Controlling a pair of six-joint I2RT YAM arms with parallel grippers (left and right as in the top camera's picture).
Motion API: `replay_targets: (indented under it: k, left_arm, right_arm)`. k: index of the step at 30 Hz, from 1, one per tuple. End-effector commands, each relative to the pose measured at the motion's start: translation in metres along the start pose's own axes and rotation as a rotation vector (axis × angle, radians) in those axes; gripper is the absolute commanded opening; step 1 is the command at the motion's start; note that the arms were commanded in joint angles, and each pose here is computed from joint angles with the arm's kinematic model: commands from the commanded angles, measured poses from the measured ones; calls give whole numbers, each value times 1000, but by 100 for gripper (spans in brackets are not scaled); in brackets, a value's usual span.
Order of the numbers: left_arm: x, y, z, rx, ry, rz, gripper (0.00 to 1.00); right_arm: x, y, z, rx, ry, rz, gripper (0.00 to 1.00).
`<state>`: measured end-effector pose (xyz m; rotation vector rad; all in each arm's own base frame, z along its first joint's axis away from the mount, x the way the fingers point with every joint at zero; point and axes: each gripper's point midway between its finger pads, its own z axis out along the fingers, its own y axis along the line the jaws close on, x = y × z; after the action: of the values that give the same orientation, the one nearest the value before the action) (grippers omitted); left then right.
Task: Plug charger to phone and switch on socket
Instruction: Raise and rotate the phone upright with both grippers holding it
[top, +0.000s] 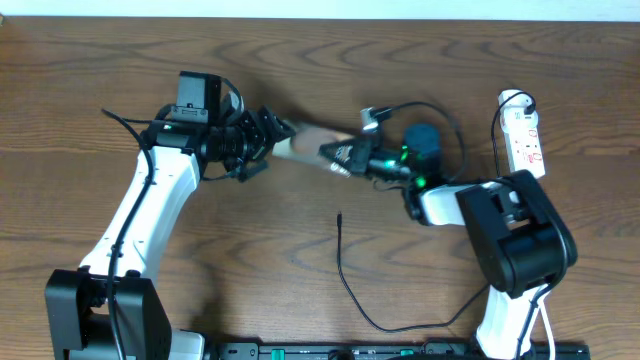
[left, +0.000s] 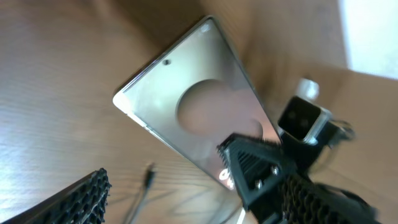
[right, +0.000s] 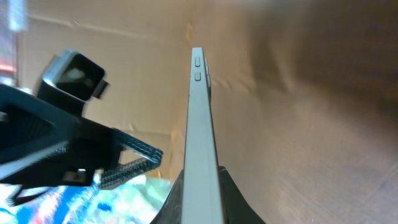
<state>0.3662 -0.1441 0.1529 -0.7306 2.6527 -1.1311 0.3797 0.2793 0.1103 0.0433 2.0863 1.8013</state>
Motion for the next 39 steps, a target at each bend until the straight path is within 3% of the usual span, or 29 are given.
replay_targets:
  k: [1,7,12,19,27,39]
  left_arm:
    - [6,-28,-11,145,56,82,86]
    - [-3,-45,-19,245,47,110,86]
    - [-8,-53,-22,279,29,124,86]
    - [-15,-65,-25,319,4,119,86]
    - [-27,-61,-24,290,-54,85,86]
    - [-57,-73,-32,312,-203,51,86]
  right_arm:
    - [-17,13,-12,-59,-22,25,1]
    - [-51,33,-33,-137,-138,67,1]
    - [-65,31,-36,-143,-207,204,1]
    - [-77,30,-34,-179,-285,474,1]
    - [-73,41,-17,-238,-317,642,1]
    - [-59,77,8,-361,-386,615,2]
